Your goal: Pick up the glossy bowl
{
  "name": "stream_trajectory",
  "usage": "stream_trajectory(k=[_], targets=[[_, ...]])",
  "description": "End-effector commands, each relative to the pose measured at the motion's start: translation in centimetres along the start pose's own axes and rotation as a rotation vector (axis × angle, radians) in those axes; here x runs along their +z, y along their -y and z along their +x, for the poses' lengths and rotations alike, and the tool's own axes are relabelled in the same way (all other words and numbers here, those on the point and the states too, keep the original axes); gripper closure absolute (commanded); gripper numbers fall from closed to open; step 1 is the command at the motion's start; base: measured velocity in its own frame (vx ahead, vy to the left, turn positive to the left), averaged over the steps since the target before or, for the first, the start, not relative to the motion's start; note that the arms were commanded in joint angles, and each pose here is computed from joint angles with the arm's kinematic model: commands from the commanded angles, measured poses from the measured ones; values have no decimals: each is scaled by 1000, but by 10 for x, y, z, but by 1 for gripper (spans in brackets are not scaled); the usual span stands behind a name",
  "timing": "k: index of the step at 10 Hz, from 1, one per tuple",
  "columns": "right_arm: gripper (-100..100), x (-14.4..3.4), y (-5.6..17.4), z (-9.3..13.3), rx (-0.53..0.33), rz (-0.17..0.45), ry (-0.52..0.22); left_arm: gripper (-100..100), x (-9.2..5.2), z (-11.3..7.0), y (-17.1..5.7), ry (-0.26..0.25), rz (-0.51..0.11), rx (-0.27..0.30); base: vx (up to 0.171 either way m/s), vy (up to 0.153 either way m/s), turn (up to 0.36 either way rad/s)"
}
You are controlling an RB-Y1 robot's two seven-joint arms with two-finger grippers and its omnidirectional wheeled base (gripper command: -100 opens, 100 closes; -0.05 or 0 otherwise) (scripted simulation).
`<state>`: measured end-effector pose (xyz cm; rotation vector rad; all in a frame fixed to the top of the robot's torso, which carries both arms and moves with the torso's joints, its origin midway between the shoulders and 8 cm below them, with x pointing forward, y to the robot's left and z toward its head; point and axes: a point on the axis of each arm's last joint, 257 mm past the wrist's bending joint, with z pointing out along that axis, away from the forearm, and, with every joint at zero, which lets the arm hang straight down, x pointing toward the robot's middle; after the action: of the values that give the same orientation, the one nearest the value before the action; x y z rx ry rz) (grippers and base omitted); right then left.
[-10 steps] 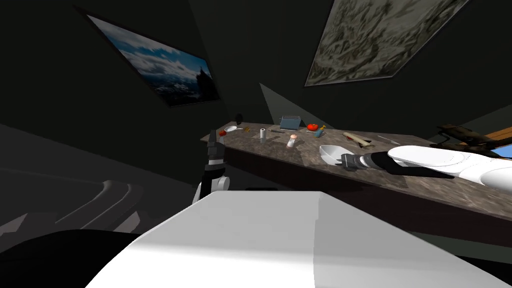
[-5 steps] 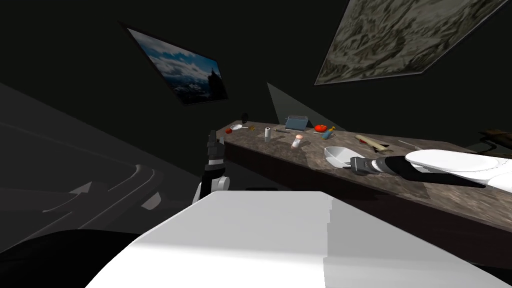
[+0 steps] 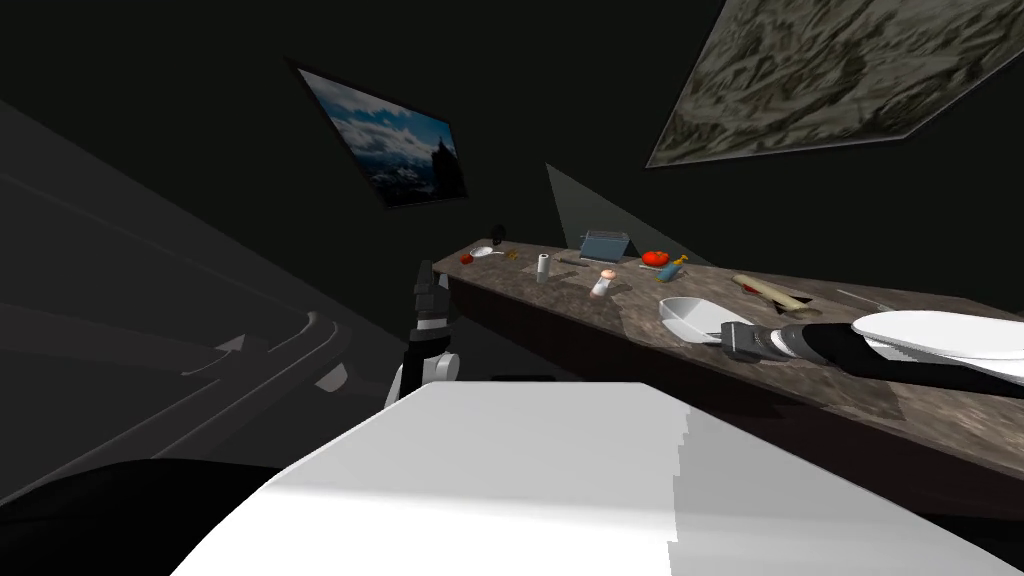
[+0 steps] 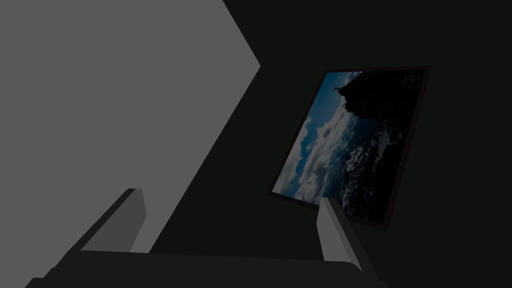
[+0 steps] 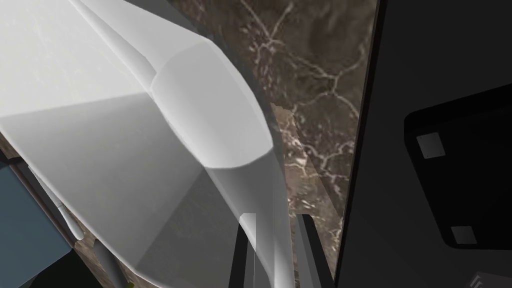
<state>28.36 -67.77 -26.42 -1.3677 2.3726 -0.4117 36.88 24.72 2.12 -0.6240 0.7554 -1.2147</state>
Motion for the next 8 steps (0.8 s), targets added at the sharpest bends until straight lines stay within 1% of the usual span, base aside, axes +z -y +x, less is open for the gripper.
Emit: stream_trajectory(k=[1,2,3,4,5,6,7,8], targets=[[100,-10,7,11,27,27,-3,0,0,0,0,0,0,0,-46,21,201],[100,-11,0,18,33,18,-14,0,0,0,0,0,0,0,-53,18,160],[100,-11,-6,23,36,7,-22,0,0,0,0,0,0,0,-22,9,10],[100,-21,4,31,58,41,-21,0,0,0,0,0,0,0,-46,24,226],[100,-23,3,34,61,40,-26,0,0,0,0,0,0,0,-50,21,194],[100,-33,6,48,85,62,-35,0,0,0,0,0,0,0,-66,27,258],[100,-35,5,51,88,62,-40,0,0,0,0,0,0,0,-56,19,138],[100,-35,-7,60,93,42,-57,0,0,0,0,0,0,0,-17,10,-12]])
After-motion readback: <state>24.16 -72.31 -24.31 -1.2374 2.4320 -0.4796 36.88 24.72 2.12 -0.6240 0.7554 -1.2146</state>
